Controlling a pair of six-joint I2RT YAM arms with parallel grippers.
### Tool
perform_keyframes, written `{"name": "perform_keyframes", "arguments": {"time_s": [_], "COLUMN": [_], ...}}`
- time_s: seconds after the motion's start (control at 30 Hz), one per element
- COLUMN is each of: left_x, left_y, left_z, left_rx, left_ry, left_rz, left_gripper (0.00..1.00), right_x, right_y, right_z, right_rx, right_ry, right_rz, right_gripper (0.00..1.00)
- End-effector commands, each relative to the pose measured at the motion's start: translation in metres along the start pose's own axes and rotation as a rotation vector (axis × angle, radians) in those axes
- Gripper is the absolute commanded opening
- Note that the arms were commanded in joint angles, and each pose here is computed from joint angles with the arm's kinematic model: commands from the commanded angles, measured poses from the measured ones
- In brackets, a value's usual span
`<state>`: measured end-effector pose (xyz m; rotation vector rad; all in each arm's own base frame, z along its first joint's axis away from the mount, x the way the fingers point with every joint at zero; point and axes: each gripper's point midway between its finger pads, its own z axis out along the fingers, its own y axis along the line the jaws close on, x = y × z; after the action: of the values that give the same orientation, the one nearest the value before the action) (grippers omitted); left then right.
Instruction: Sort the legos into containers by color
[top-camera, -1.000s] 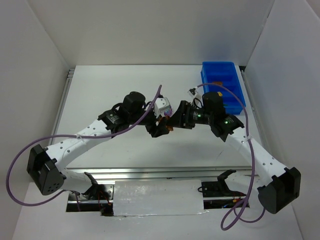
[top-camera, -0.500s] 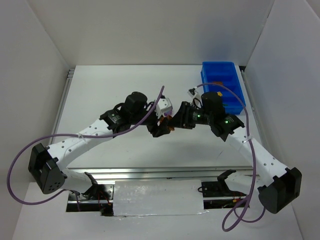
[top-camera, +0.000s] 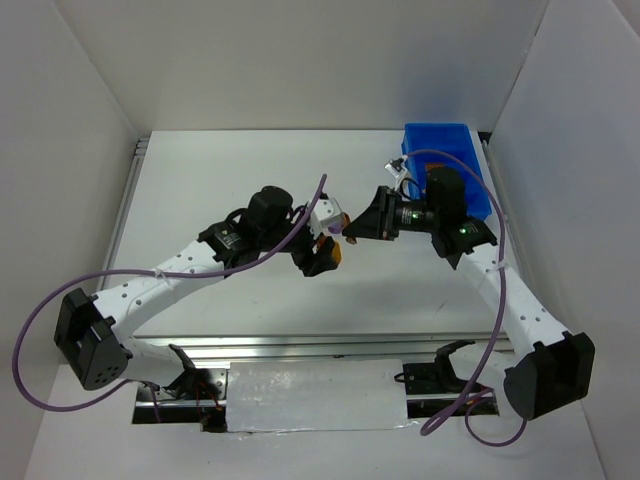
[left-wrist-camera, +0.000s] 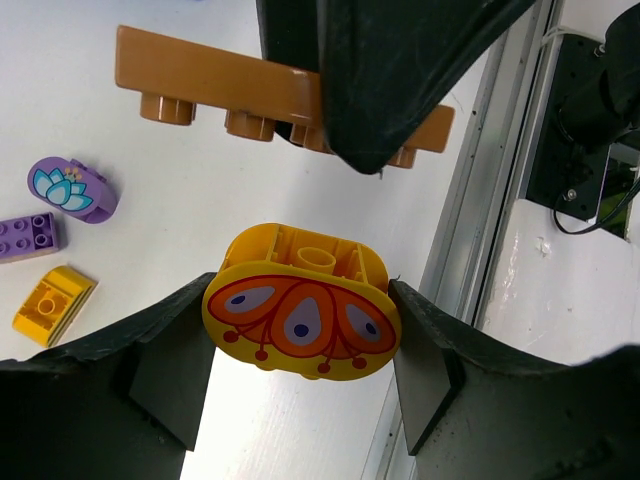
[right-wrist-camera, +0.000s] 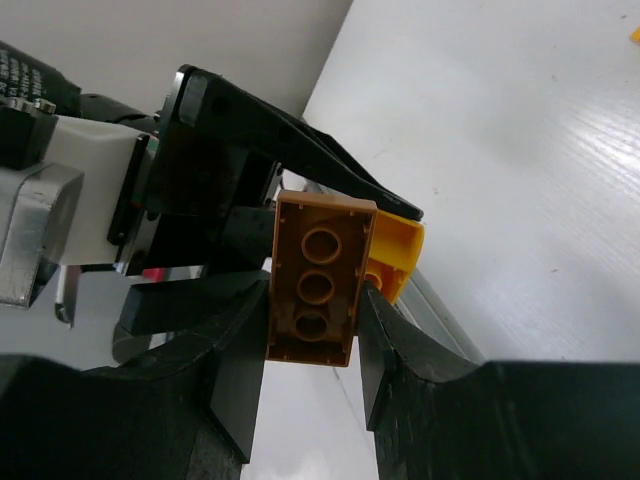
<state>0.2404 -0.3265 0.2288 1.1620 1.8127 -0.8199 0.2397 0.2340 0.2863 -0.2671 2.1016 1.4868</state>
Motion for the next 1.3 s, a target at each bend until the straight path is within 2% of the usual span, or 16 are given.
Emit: {"name": "perform_keyframes", "arguments": {"time_s": [0.0, 0.1, 0.13, 0.23, 0.33, 0.4, 0.43, 0.47, 0.53, 0.67, 0.9, 1.07, 1.27], "left_x": [-0.018, -0.030, -0.040, -0.056, -0.062, -0.052, -0.038, -0.031, -0.015, 0.011, 0.031, 0.039, 0.052], "left_y": [-0.003, -0.001, 0.005, 0.004, 0.012, 0.031, 0.044, 0.041, 0.054, 0.056, 0.057, 0.056, 0.057], "left_z": [-0.009, -0.016, -0.025, -0.046, -0.070, -0.087, -0.095, -0.096, -0.108, -0.137, -0.184, -0.183, -0.186], "left_rx": [-0.002, -0.037, -0.098, -0.146, -0.261, -0.411, -0.512, -0.515, -0.620, -0.723, -0.840, -0.827, -0.850], "left_ry": [-0.059, -0.100, -0.140, -0.202, -0.240, -0.238, -0.221, -0.200, -0.166, -0.072, -0.081, -0.133, -0.126], "left_rz": [0.030, 0.002, -0.056, -0.081, -0.238, -0.336, -0.421, -0.455, -0.518, -0.530, -0.441, -0.432, -0.430], "left_gripper": [0.00, 0.00, 0.00, 0.00, 0.00, 0.00, 0.00, 0.00, 0.00, 0.00, 0.00, 0.00, 0.00], "right_x": [-0.016, -0.041, -0.053, -0.075, -0.100, -0.115, -0.134, -0.141, -0.153, -0.176, -0.208, -0.228, -0.238], "right_y": [-0.002, -0.030, -0.043, -0.065, -0.085, -0.097, -0.116, -0.125, -0.148, -0.189, -0.233, -0.263, -0.303], "right_z": [-0.006, -0.021, -0.030, -0.042, -0.058, -0.068, -0.092, -0.100, -0.113, -0.129, -0.156, -0.175, -0.174], "right_rx": [0.060, 0.196, 0.232, 0.268, 0.329, 0.393, 0.484, 0.522, 0.600, 0.708, 0.828, 0.883, 0.910], "right_ry": [-0.067, -0.200, -0.249, -0.341, -0.432, -0.486, -0.585, -0.620, -0.682, -0.753, -0.859, -0.929, -0.942], "right_rz": [-0.082, -0.051, -0.031, 0.026, 0.045, 0.042, 0.052, 0.059, 0.093, 0.153, 0.229, 0.302, 0.379], "right_gripper": [0.00, 0.00, 0.00, 0.00, 0.00, 0.00, 0.00, 0.00, 0.00, 0.00, 0.00, 0.00, 0.00]}}
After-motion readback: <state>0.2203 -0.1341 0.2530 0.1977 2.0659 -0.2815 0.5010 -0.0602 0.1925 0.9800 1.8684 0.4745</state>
